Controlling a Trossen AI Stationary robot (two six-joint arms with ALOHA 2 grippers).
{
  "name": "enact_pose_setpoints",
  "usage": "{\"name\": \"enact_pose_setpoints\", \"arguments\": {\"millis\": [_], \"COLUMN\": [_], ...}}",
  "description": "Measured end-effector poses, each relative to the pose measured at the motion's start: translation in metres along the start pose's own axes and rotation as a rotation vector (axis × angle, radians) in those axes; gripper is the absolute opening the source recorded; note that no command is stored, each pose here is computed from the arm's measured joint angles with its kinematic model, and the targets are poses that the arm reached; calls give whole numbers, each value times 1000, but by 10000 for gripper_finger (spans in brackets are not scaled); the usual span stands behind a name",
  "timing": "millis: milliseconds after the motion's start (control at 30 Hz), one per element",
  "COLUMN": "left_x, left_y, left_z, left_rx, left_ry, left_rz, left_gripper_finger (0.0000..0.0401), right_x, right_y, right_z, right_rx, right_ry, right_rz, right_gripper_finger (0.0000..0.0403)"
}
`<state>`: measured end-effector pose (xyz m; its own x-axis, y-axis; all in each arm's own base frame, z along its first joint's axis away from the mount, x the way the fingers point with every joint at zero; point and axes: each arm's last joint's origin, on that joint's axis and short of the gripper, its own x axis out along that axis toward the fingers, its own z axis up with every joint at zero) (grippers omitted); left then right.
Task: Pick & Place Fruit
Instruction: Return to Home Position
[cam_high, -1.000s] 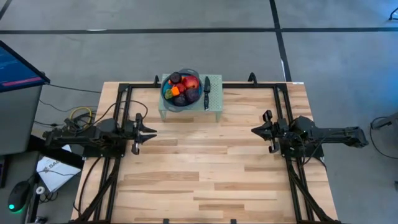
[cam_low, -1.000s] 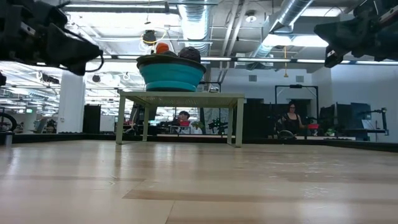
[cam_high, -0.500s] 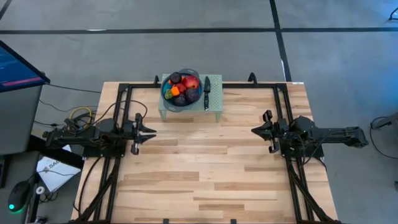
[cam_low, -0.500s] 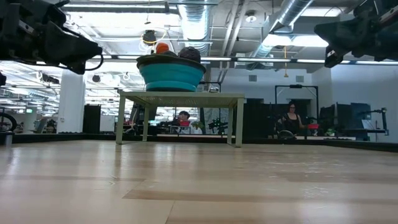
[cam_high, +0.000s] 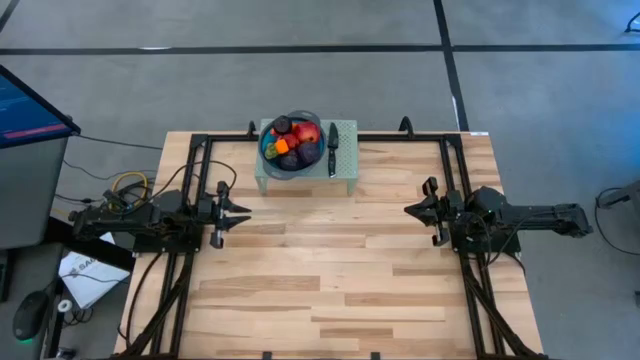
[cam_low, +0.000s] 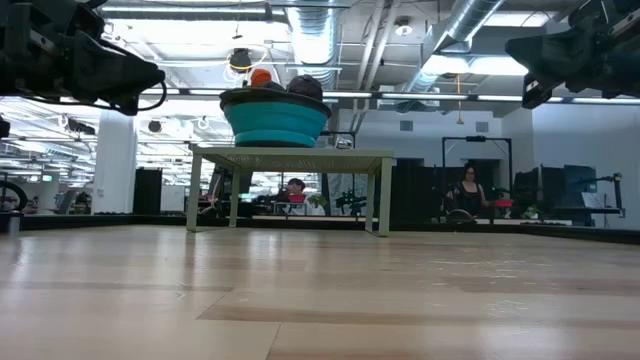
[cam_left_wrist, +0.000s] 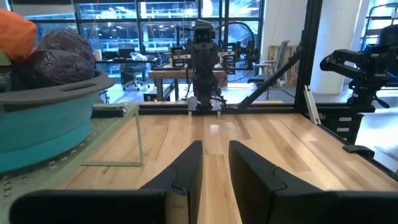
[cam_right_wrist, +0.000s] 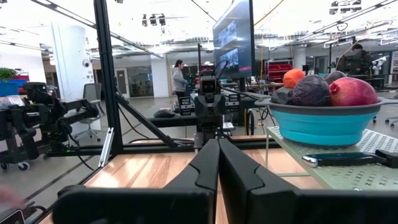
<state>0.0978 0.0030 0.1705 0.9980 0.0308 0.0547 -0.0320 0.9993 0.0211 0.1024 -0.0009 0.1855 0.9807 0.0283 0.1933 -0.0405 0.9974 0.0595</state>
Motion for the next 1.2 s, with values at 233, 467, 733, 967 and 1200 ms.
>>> {"name": "enact_pose_setpoints", "arguments": {"millis": [233,467,733,967,1200], "left_x": [1,1,1,1,1], "left_y": [0,0,0,0,0], "left_z": [0,0,0,1,1], "left_rx": [0,0,0,0,0], "left_ry": [-2,-1,-3,-7,-11], "left_rz": [1,2,2,3,3], "left_gripper_finger": [72,72,72,72,72], "right_x": [0,0,-1,-8,-8], "right_y": [0,0,1,4,6], "right_z": [0,0,-4,-12,-17], "right_rx": [0,0,2,27,-36], "right_ry": [0,0,45,120,174], "right_rz": [0,0,4,32,56], "right_gripper_finger": [6,6,6,6,6]}}
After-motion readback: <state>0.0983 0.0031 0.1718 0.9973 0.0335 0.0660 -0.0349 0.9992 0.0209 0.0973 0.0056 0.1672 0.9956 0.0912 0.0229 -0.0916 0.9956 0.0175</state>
